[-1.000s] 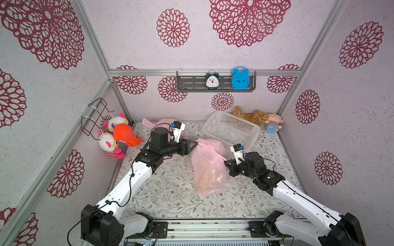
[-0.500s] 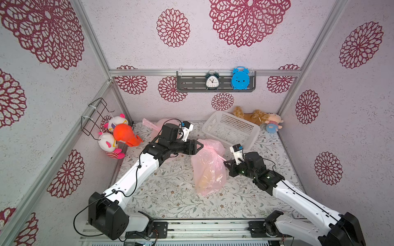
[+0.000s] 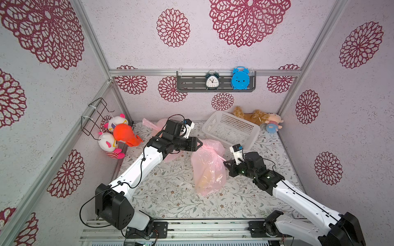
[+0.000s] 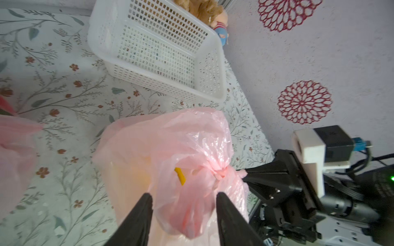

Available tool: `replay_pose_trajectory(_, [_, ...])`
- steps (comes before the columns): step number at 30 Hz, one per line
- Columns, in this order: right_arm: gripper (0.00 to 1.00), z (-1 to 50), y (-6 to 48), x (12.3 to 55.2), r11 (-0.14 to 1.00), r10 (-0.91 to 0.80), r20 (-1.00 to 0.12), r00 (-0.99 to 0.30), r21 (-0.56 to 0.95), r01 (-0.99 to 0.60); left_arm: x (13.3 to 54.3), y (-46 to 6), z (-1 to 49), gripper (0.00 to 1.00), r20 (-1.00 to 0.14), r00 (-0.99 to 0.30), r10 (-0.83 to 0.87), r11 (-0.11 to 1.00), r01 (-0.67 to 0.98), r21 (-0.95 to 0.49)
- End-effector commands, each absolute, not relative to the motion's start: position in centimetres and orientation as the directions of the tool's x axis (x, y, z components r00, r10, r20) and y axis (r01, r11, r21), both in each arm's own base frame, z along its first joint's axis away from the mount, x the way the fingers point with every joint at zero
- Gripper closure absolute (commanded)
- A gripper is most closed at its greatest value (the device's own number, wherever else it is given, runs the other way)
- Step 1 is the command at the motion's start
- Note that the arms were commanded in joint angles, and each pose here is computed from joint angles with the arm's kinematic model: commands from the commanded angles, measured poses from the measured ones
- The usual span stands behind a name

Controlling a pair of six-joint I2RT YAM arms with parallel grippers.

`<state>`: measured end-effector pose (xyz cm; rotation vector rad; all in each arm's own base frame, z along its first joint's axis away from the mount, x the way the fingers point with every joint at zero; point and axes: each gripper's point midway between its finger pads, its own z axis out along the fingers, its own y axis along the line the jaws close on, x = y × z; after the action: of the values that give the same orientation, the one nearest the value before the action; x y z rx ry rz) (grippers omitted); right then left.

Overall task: Place the banana into a plastic bag & tie a knot
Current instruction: Tie the plastic bag at the center of the board.

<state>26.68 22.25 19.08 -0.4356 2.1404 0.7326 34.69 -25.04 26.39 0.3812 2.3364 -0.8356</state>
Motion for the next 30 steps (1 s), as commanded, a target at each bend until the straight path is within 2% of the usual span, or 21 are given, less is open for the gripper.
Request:
replay_pose_trajectory(1, [1.00,20.3,22.7,26.8,0.750,-0.034,-0.806,-0.591,0.370,-0.548,34.3,-23.6,27.2,0.35,-0.677,-0.726,0.120,0.839,0.439,-0.323])
replay_pose_trajectory(4, [1.00,20.3,22.7,26.8,0.749,-0.034,-0.808,-0.589,0.369,-0.550,33.3,-23.3,28.1,0.29,-0.705,-0.675,0.217,0.860,0.473,-0.188])
replay_pose_trajectory(6, [1.00,20.4,22.7,26.8,0.749,-0.034,-0.809,-0.587,0.368,-0.551,32.9,-23.0,28.3,0.30,-0.710,-0.651,0.267,0.862,0.491,-0.126])
replay_pose_trajectory(10, [1.00,20.4,22.8,26.8,0.748,-0.036,-0.808,-0.588,0.368,-0.552,32.5,-23.2,28.9,0.41,-0.697,-0.639,0.325,0.861,0.505,-0.062])
replay_pose_trajectory(12, [1.00,20.4,22.7,26.8,0.749,-0.037,-0.808,-0.588,0.368,-0.552,32.3,-23.8,28.7,0.47,-0.679,-0.644,0.352,0.854,0.518,-0.048])
replay_pose_trajectory(18, [1.00,20.4,22.8,26.7,0.744,-0.038,-0.806,-0.590,0.371,-0.555,32.7,-24.5,27.6,0.44,-0.637,-0.659,0.399,0.851,0.525,-0.010])
replay_pose_trajectory(24, [1.00,20.2,22.8,26.6,0.743,-0.041,-0.805,-0.592,0.371,-0.556,32.9,-26.0,27.6,0.44,-0.641,-0.651,0.407,0.824,0.564,-0.049])
replay_pose_trajectory(30, [1.00,20.2,22.9,26.6,0.741,-0.042,-0.806,-0.590,0.371,-0.559,33.2,-26.8,26.8,0.50,-0.622,-0.658,0.425,0.811,0.582,-0.061])
